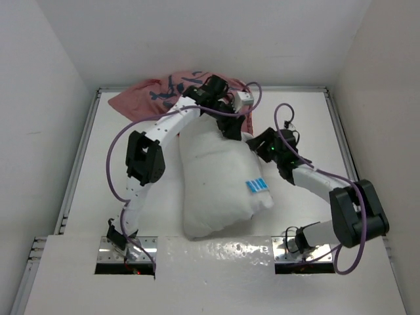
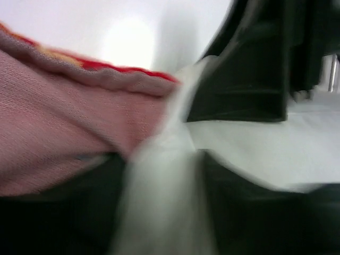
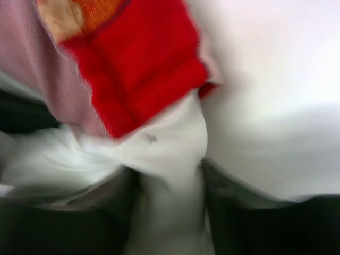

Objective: Put the pillow into the pillowcase

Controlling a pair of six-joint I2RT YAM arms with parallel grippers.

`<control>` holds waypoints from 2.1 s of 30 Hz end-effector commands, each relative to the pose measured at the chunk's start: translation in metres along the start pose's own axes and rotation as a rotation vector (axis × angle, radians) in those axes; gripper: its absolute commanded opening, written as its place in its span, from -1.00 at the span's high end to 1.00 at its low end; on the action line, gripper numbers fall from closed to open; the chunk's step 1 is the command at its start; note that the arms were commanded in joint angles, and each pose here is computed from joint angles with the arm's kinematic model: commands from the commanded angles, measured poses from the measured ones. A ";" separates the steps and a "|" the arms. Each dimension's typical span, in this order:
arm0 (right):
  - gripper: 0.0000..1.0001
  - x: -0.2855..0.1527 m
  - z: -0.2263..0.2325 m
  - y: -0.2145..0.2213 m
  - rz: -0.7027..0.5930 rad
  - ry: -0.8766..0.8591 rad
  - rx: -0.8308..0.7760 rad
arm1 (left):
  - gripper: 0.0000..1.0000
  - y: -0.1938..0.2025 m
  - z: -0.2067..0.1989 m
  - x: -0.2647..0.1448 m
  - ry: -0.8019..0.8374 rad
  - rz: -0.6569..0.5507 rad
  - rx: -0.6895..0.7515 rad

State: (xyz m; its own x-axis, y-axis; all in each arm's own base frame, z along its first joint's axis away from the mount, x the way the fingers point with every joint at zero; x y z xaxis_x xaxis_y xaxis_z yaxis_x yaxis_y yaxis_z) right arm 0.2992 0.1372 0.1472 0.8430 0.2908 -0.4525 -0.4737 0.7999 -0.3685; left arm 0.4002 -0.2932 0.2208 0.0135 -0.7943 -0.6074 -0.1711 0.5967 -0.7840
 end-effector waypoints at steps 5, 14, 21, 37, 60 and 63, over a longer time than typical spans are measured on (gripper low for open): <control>-0.65 -0.041 -0.025 -0.037 -0.043 0.205 -0.285 | -0.56 -0.044 -0.015 -0.062 -0.116 -0.050 0.041; 0.69 -0.049 0.043 -0.085 0.014 0.108 -0.521 | 0.76 -0.020 0.035 -0.150 -0.568 -0.020 0.036; -0.22 -0.039 0.119 -0.071 0.060 -0.044 -0.658 | 0.62 0.037 0.089 -0.116 -0.696 0.194 -0.022; -0.33 -0.005 0.151 -0.019 0.234 -0.203 -0.664 | 0.56 0.064 0.127 -0.092 -0.844 0.246 -0.045; -0.98 0.062 0.109 0.018 0.198 0.195 -0.756 | 0.16 0.087 0.117 -0.069 -0.603 0.247 -0.035; -0.98 0.064 0.110 0.021 0.218 0.172 -0.759 | 0.18 0.107 0.122 -0.061 -0.607 0.320 -0.043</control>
State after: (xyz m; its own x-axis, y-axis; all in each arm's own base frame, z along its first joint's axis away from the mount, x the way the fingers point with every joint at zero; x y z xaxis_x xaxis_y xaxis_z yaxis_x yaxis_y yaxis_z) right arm 0.3671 0.2303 0.1987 0.6782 0.2668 -0.6848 -0.7305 0.1429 -0.6678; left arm 0.5079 -0.1656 0.1857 0.6068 -0.3475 -0.7149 -0.2840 0.7452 -0.6033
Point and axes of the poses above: each gripper's point midway between its finger pads, its own x axis out along the fingers, its own z axis along the line the jaws close on, y = z × x, the point moved 9 cm from there along -x, back along the fingers, and after that the axes turned 10 degrees about x, right-handed, at the moved point
